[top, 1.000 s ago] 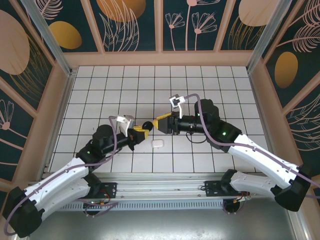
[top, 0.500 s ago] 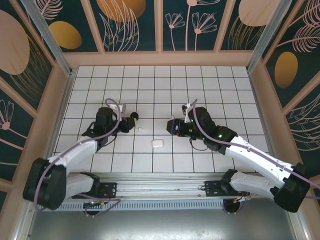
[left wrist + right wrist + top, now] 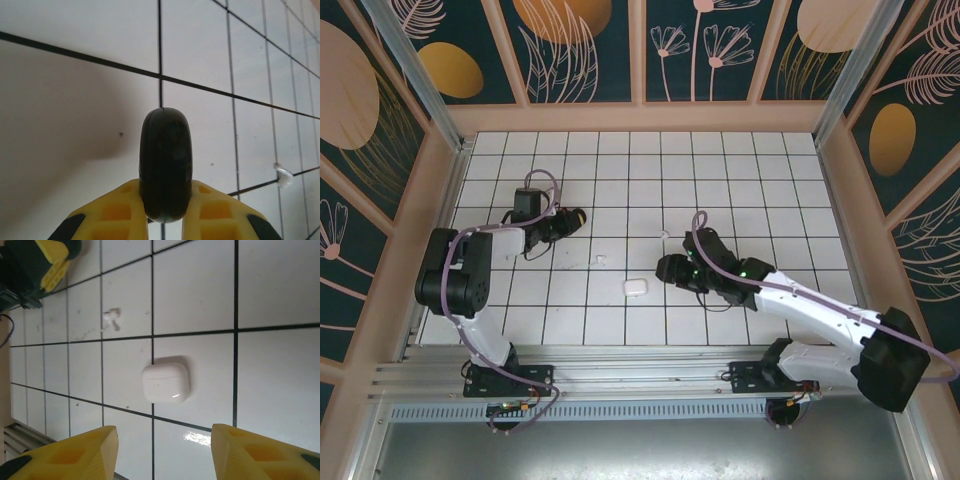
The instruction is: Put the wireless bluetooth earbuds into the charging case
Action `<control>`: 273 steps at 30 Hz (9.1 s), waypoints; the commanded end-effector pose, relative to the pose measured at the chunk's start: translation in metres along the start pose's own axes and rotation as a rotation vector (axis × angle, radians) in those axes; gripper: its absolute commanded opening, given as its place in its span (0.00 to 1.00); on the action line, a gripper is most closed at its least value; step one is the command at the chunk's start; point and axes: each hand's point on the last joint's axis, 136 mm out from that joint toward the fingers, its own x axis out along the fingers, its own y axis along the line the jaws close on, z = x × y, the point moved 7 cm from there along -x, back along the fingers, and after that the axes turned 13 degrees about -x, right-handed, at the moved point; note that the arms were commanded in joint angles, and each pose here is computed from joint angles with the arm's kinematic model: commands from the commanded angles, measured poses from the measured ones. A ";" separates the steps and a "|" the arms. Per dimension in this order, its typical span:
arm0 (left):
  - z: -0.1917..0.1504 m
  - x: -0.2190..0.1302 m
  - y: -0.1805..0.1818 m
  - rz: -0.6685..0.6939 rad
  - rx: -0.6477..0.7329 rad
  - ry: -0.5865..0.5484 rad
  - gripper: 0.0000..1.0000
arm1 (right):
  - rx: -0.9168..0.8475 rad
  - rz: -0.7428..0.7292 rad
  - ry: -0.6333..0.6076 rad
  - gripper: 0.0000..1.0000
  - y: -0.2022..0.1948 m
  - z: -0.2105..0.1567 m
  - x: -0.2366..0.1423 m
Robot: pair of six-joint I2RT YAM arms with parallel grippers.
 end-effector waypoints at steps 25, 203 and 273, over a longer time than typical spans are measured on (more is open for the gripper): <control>-0.011 -0.077 -0.017 0.136 0.101 -0.160 0.64 | -0.144 -0.353 0.276 0.71 0.034 -0.017 0.098; -0.142 -0.205 -0.213 -0.921 0.344 -0.149 0.75 | -0.306 0.736 -0.626 0.04 0.098 0.073 -0.121; -0.161 -0.202 -0.220 -0.925 0.744 0.117 0.00 | -0.781 0.726 -0.441 0.26 0.113 0.070 -0.139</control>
